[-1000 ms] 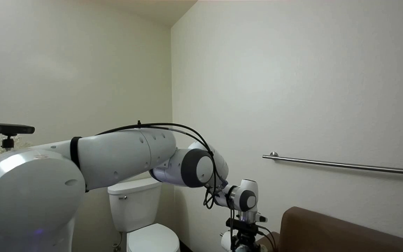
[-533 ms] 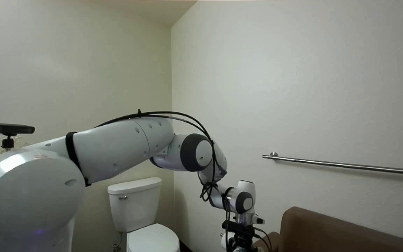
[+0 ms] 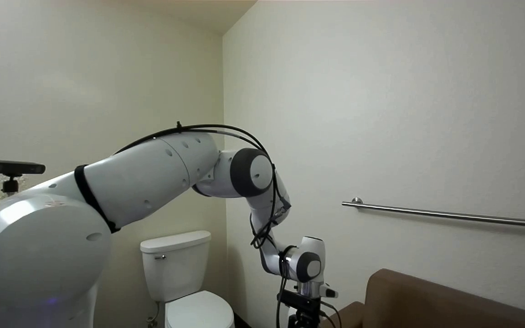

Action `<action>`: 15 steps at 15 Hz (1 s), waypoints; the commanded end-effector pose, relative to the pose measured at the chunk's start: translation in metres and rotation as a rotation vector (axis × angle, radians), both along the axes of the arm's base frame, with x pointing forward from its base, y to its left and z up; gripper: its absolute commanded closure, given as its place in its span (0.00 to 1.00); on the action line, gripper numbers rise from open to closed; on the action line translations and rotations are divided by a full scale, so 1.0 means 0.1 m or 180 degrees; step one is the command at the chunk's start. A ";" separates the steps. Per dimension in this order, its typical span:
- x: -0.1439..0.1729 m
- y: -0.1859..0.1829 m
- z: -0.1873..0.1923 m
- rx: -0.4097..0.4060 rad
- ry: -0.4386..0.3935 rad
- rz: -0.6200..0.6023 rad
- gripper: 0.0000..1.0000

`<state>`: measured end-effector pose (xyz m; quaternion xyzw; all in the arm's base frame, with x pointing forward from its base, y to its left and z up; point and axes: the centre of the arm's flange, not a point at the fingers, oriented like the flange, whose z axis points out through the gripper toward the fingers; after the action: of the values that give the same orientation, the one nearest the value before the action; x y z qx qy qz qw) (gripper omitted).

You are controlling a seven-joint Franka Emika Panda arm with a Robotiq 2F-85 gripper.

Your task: Use the towel to wipe the sofa's left arm

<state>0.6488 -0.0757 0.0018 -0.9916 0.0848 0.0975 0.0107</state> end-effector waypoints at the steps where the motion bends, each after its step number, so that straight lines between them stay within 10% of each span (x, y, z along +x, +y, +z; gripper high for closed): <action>1: -0.71 0.08 0.42 -0.0110 0.0046 -0.0227 0.96; 15: -1.46 -0.01 0.47 0.0192 0.0347 -0.0128 0.96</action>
<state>0.5070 -0.0618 0.0435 -0.9782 0.1189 0.1700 0.0102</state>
